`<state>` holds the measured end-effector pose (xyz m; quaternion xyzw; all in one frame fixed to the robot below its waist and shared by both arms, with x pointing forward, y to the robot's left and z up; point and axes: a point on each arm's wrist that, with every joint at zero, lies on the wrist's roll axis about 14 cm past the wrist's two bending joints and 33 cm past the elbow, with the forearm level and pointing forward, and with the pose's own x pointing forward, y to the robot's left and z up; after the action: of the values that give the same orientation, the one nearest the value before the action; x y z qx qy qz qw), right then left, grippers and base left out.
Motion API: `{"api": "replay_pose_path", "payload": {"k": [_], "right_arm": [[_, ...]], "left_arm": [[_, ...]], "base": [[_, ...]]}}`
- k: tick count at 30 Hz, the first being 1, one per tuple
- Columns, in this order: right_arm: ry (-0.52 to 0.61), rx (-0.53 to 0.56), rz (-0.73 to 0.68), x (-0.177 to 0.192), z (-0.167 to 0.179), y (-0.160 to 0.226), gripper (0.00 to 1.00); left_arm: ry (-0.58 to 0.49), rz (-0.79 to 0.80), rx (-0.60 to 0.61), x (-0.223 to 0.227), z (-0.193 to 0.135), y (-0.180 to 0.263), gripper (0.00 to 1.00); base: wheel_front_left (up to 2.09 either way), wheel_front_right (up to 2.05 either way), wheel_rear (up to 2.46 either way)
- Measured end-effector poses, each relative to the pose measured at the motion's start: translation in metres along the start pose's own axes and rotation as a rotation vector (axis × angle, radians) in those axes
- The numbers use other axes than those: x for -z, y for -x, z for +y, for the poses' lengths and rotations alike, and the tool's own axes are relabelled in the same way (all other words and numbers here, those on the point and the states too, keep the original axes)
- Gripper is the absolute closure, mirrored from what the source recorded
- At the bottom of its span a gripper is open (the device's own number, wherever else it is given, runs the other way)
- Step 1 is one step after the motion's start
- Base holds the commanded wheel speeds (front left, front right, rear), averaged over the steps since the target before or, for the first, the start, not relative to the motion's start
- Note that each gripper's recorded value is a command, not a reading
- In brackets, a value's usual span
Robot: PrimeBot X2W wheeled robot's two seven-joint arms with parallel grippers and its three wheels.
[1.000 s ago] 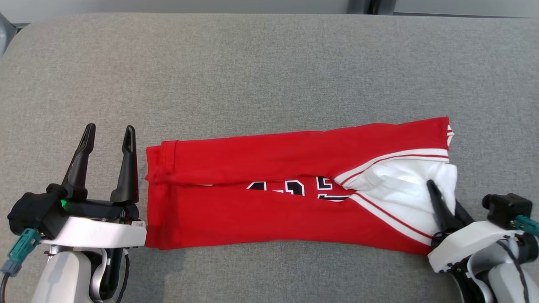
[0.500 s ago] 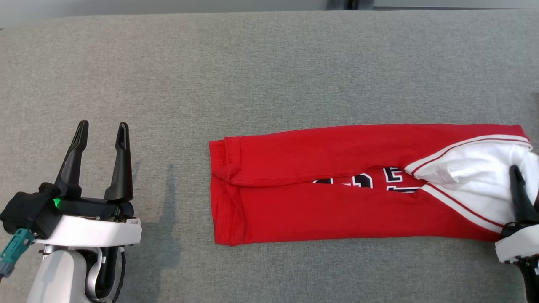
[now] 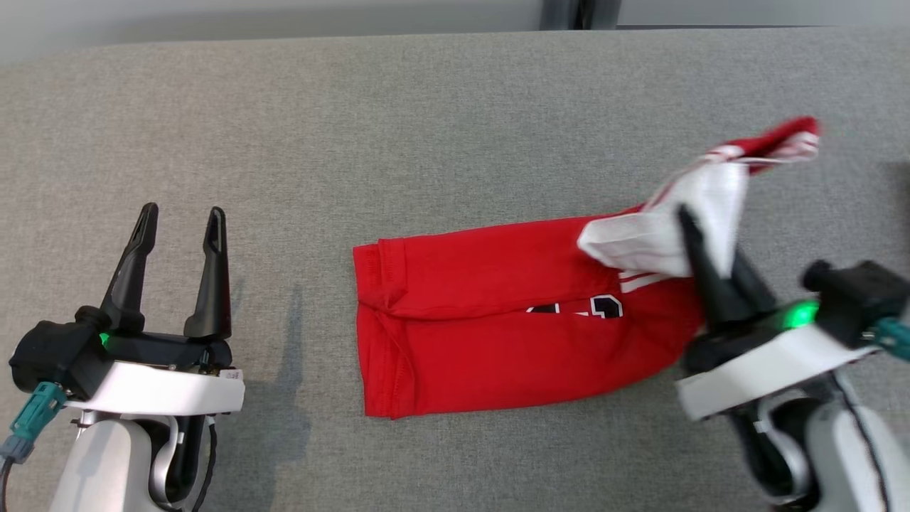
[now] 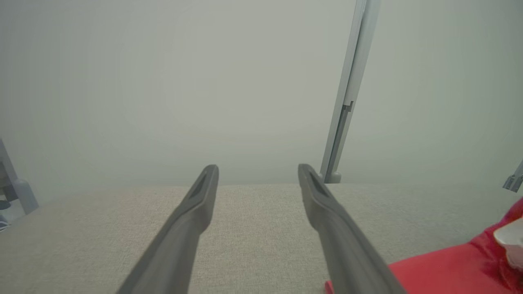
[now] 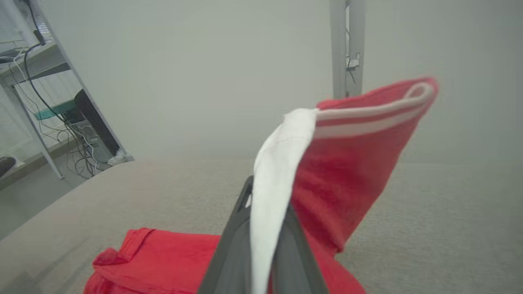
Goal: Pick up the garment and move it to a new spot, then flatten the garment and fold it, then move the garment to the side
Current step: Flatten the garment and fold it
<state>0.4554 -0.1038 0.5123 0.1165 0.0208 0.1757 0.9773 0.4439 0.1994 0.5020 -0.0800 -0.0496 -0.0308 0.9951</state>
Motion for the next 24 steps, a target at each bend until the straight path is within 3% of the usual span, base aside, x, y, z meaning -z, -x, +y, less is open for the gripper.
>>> {"api": "replay_pose_path", "payload": {"k": [6,11,24], "right_arm": [[-0.078,-0.245,0.034,0.004,0.093,-0.014,1.0],[-0.149,-0.389,0.138,0.035,0.147,-0.009,1.0],[-0.271,-0.49,0.275,0.096,0.186,-0.01,1.0]], "left_arm": [[0.007,0.0,-0.014,-0.002,0.002,0.006,0.0],[0.009,0.001,-0.03,-0.003,0.006,0.012,0.0],[0.012,0.027,-0.053,0.005,0.012,0.017,0.0]], "base": [[0.0,0.0,0.0],[0.0,0.0,0.0],[0.0,0.0,0.0]]}}
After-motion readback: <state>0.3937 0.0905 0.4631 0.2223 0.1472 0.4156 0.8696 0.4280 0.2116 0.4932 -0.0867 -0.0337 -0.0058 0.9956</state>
